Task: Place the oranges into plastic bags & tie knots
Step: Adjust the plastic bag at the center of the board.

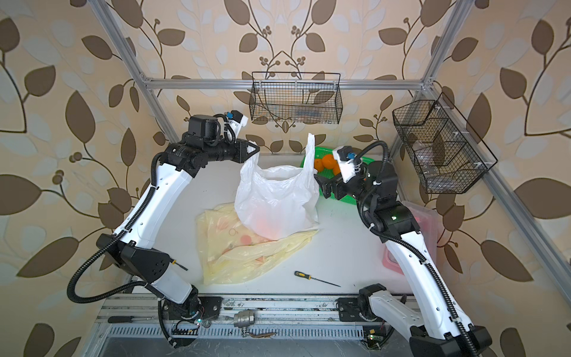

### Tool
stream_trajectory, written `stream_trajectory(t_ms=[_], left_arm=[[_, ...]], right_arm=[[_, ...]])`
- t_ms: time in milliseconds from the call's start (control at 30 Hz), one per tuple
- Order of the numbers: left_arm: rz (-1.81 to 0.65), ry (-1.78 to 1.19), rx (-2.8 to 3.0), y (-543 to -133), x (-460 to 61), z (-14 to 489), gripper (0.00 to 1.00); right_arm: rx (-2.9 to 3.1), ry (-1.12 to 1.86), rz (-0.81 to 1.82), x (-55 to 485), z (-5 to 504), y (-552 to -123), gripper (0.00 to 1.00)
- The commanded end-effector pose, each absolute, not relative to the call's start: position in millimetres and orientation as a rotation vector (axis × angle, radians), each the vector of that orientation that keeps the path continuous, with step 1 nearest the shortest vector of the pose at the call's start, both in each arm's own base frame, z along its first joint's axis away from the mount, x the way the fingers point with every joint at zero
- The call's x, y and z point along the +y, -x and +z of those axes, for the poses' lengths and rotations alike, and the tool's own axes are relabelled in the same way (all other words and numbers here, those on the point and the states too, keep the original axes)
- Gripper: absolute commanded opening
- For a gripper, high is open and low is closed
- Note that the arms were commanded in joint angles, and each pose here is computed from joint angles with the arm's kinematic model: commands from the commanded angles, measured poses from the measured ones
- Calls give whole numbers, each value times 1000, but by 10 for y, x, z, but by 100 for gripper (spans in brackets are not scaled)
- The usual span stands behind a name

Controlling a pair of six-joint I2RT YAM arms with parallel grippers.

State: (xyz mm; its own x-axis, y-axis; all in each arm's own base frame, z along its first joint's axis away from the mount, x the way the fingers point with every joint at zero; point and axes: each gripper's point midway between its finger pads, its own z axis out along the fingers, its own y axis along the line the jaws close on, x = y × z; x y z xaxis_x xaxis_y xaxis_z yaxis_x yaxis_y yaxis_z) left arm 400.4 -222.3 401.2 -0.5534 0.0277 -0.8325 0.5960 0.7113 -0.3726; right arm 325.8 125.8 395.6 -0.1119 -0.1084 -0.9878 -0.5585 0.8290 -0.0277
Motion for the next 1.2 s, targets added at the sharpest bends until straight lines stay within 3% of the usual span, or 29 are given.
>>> stream_trajectory(t_ms=[0, 600, 1167], left_arm=[[-813, -511, 1966, -3918, -2199, 4273, 0], [-806, -515, 1985, -3889, -2184, 4187, 0], [-785, -530, 1983, -3845, -2153, 4136, 0]], right_arm=[[1445, 715, 745, 1478, 4164, -3081, 100], [1395, 974, 897, 1646, 3844, -3925, 100], [1384, 1025, 1116, 1935, 3571, -4134, 90]])
